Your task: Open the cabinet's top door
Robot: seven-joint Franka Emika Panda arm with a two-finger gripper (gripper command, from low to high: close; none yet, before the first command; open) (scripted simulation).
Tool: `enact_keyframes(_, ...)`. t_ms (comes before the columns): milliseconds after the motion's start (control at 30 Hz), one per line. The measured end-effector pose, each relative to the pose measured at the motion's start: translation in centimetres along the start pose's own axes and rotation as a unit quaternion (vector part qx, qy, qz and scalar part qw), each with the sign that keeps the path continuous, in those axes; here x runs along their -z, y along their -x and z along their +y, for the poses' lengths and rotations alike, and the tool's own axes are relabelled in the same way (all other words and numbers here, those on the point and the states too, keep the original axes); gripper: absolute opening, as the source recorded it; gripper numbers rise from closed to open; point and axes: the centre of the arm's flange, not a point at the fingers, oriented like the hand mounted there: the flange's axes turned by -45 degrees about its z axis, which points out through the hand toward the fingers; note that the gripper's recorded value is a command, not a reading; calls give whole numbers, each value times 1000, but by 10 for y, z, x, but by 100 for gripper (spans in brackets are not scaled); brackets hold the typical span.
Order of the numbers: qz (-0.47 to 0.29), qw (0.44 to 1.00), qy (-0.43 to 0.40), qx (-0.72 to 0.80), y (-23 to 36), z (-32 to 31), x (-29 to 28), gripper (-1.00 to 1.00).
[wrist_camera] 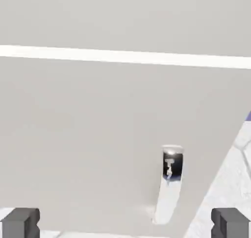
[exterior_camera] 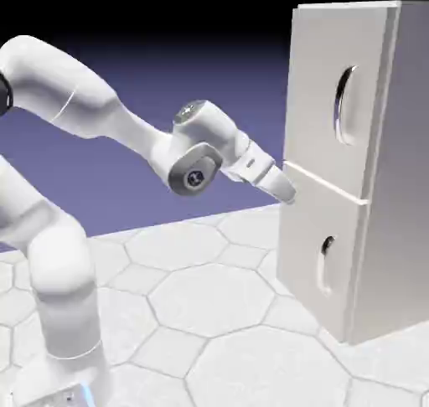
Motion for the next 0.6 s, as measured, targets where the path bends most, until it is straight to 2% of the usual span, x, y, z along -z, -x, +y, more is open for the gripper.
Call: enact_keyframes(600, 108, 994, -4, 23, -60, -32, 56, 0)
